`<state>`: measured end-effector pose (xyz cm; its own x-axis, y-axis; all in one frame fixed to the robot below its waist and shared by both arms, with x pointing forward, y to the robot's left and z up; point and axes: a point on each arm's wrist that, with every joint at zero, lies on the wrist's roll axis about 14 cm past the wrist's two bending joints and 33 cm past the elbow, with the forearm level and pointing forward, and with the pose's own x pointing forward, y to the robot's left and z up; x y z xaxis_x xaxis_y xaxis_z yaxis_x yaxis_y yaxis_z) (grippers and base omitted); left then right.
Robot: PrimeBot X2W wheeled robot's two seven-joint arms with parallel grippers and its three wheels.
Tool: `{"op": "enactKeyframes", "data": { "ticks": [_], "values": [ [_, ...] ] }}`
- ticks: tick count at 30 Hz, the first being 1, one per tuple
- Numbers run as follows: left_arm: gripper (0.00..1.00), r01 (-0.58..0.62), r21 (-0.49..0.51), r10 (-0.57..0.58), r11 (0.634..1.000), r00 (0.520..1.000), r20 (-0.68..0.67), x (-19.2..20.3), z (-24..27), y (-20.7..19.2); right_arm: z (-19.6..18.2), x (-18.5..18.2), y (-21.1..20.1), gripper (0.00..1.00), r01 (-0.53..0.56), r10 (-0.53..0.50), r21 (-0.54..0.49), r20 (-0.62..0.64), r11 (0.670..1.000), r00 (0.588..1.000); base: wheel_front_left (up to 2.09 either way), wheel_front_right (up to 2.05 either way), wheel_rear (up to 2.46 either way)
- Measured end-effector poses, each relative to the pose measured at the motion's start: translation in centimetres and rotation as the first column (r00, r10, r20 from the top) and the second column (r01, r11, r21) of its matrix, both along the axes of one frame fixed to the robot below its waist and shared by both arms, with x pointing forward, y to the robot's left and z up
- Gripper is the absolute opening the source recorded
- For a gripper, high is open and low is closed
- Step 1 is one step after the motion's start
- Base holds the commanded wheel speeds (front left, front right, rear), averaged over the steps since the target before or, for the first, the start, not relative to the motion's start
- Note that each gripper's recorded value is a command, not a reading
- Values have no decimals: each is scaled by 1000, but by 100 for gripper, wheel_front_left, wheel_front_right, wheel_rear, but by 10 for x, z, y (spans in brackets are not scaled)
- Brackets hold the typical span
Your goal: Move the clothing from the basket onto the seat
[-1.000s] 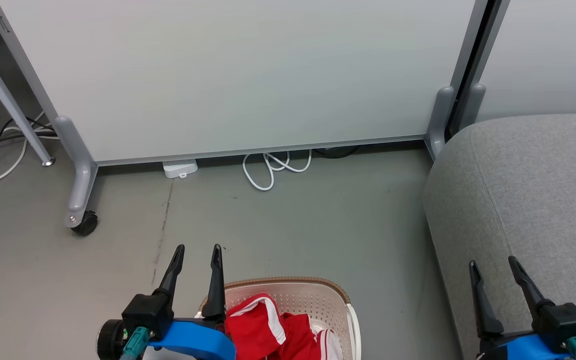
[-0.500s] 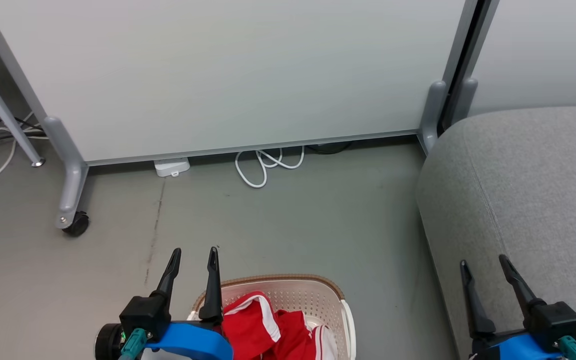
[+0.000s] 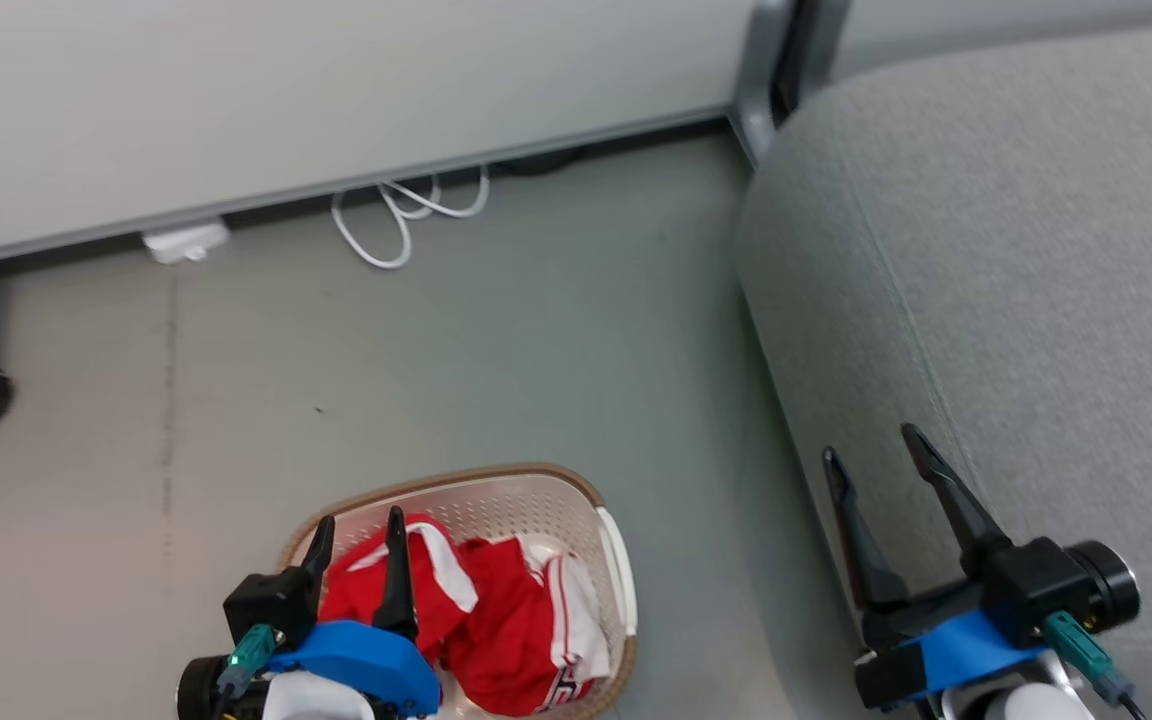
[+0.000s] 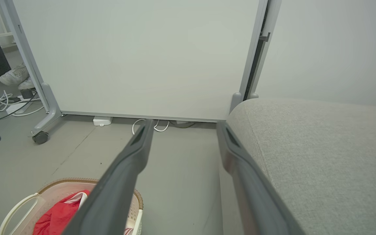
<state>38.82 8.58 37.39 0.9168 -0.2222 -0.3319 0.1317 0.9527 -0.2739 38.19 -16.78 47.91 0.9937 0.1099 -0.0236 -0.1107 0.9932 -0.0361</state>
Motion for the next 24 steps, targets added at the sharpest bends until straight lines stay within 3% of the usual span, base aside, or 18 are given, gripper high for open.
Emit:
{"op": "enactKeyframes", "data": {
  "ticks": [8, 16, 24],
  "values": [
    [100, 125, 57, -113, 991, 978, -172, 18, -67, -23, -13, 13, -8, 100, 19, -19, -7, -24, 1000, 1000, 0, 0, 0],
    [100, 244, 122, -191, 962, 923, -335, 26, -138, -31, -43, 20, -23, 100, 61, -61, -10, -107, 998, 992, 0, 0, 0],
    [100, 277, 167, -162, 946, 852, -498, 26, -211, -21, -82, 27, -34, 100, 104, -100, 9, -206, 994, 973, 0, 0, 0]
  ]
}}
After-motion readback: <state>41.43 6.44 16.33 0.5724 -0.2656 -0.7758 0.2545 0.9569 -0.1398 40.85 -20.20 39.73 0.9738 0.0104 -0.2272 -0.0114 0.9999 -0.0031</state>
